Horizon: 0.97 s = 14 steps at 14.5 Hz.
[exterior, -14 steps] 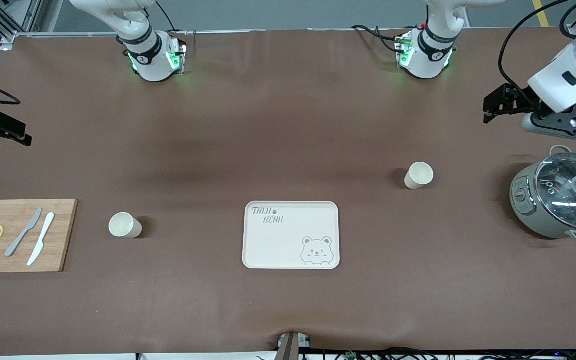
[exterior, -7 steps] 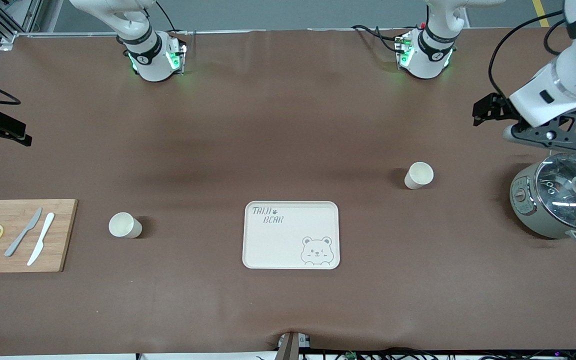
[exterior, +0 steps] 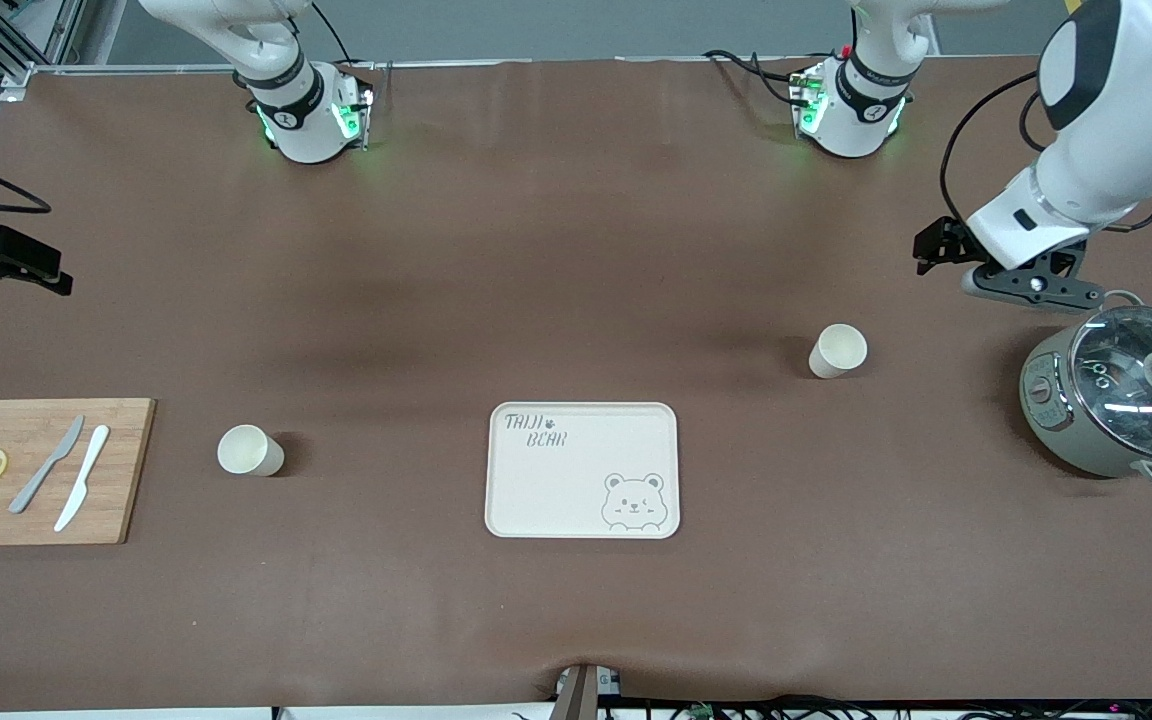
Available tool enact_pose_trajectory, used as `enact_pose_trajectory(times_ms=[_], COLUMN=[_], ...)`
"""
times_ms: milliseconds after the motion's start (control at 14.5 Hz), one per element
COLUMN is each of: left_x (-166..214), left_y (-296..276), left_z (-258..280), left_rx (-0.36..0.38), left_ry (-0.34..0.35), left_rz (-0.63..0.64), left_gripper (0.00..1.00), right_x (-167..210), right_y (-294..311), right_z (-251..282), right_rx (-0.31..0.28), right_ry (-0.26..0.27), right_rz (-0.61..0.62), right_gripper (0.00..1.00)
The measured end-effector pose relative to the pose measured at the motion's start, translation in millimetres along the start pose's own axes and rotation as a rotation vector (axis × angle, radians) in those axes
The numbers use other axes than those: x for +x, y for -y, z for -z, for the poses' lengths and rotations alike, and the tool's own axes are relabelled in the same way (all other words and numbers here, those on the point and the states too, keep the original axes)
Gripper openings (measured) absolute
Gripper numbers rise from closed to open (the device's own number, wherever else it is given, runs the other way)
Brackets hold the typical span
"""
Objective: Place white IKEA cup upright on tray with both arms
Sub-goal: 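Move the right gripper over one cup while the left gripper reaches the other, then lower both grippers around the white paper cups and close them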
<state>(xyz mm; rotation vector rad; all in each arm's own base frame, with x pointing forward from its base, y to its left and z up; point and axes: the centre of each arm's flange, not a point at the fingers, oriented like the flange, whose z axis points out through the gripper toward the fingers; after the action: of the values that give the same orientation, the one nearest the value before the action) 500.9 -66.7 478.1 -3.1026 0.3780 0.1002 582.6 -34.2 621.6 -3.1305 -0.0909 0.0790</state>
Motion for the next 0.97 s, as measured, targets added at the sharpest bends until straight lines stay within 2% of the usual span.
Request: enact_pose_trajectory(times_ms=[207, 415, 691, 968], left_x=[-2, -4, 4, 8], left_y=[-1, -2, -1, 0], left_z=[-34, -72, -107, -141], left_rx=[-0.007, -0.026, -0.028, -0.027], left_ry=[-0.043, -0.075, -0.092, -0.113], left_rz=[0.005, 0.019, 0.014, 0.010], left_gripper=[1.00, 1.00, 1.00, 1.00], right_x=[23, 56, 87, 111], right_y=[9, 9, 6, 0], right_z=[-26, -77, -141, -206], right_rx=[0.028, 0.060, 0.057, 0.040], right_ry=[-0.010, -0.002, 0.024, -0.011], right_rz=[0.015, 0.010, 0.041, 0.086], right_gripper=[1.00, 1.00, 1.00, 1.00])
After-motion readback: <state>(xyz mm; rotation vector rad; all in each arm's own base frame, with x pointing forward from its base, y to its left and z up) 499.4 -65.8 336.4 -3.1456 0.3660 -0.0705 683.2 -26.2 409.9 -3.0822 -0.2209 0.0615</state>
